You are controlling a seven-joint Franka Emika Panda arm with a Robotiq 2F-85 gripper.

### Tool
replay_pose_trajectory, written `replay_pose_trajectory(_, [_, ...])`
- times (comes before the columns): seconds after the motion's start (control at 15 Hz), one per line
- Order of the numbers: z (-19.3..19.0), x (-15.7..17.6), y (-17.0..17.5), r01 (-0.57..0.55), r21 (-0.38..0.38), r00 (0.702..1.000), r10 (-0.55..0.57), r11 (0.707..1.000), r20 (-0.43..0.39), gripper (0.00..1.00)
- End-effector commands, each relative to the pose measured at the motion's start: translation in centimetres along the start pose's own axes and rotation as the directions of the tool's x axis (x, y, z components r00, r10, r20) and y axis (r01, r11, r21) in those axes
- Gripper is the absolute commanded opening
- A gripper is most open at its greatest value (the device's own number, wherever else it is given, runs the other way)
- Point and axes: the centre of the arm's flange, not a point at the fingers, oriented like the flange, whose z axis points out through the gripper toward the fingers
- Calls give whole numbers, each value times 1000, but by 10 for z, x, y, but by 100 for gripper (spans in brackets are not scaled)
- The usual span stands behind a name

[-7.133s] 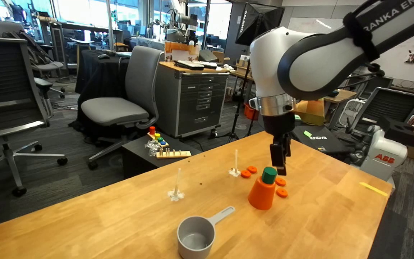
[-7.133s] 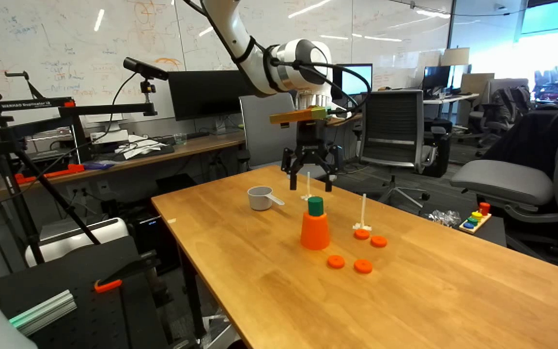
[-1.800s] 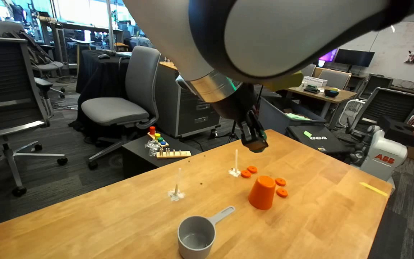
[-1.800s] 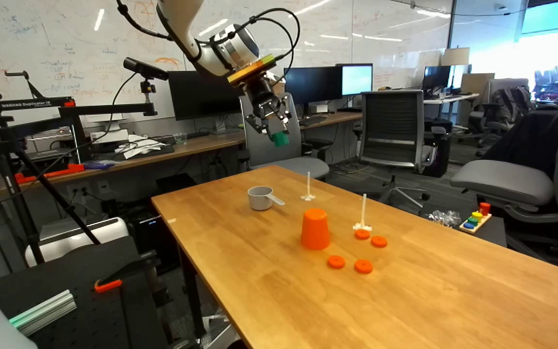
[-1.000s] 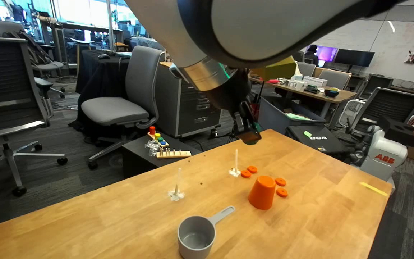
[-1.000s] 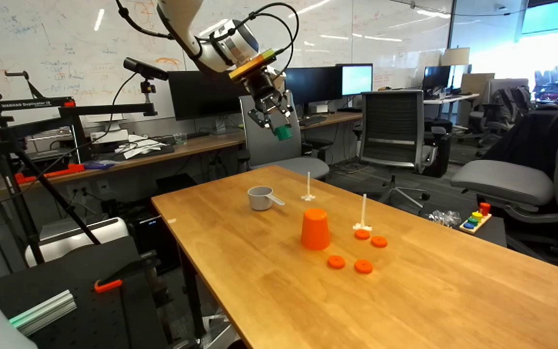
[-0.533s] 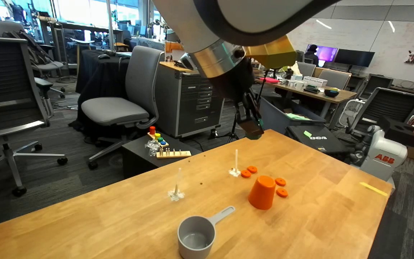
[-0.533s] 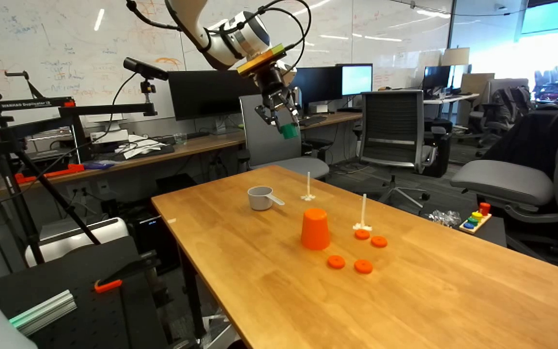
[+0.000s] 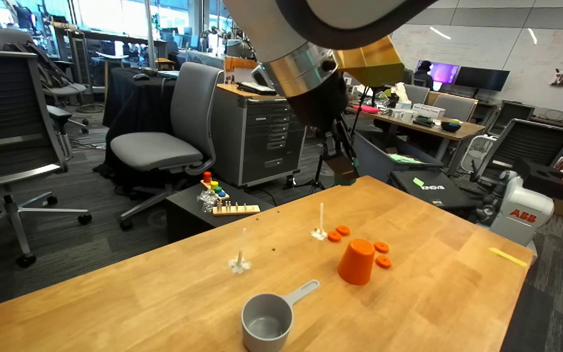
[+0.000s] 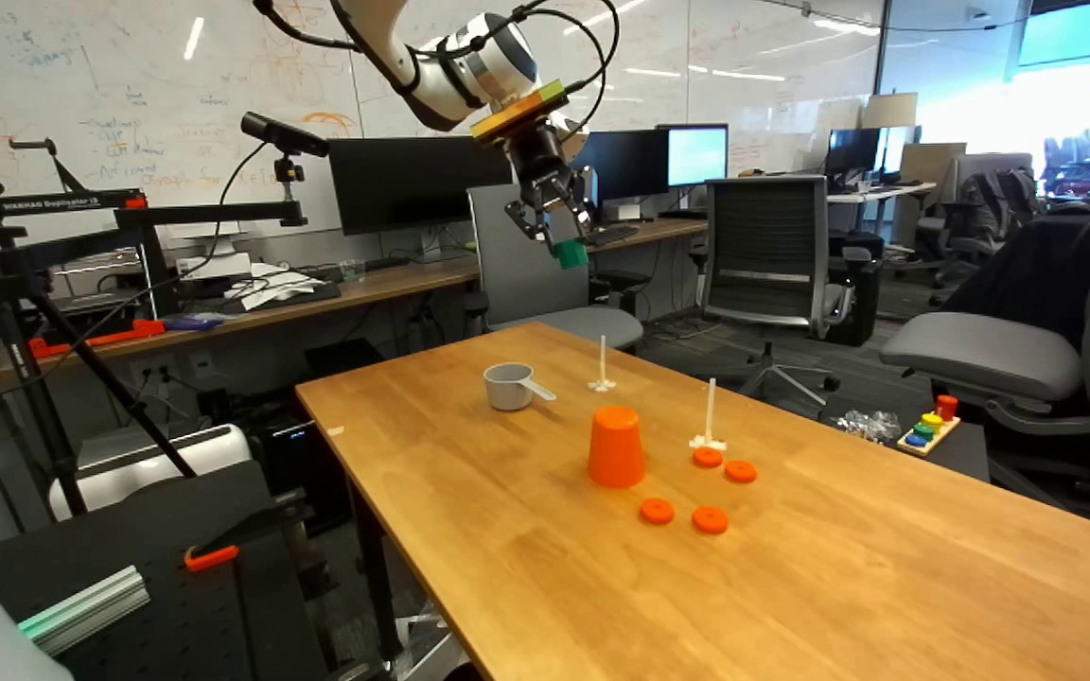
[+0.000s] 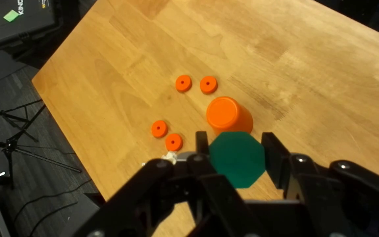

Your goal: Pick up the green block from the top of the orange cup and put it in the grey cup. Pick up the orange cup from the table, move it to the right, pick up the orange and yellow blocks and put them in the grey cup.

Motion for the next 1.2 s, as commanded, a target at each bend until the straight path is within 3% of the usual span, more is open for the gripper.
replay_pose_trajectory(0.0, [0, 0, 0, 0, 0, 1000, 0, 1000, 0, 44])
replay_pose_trajectory(0.6, [0, 0, 0, 0, 1, 1000, 0, 1000, -2, 44])
replay_pose_trajectory(0.67, [0, 0, 0, 0, 1, 1000, 0, 1000, -2, 19])
replay_pose_trajectory(1.13, [-2, 51, -54, 123, -13, 992, -124, 992, -16, 19])
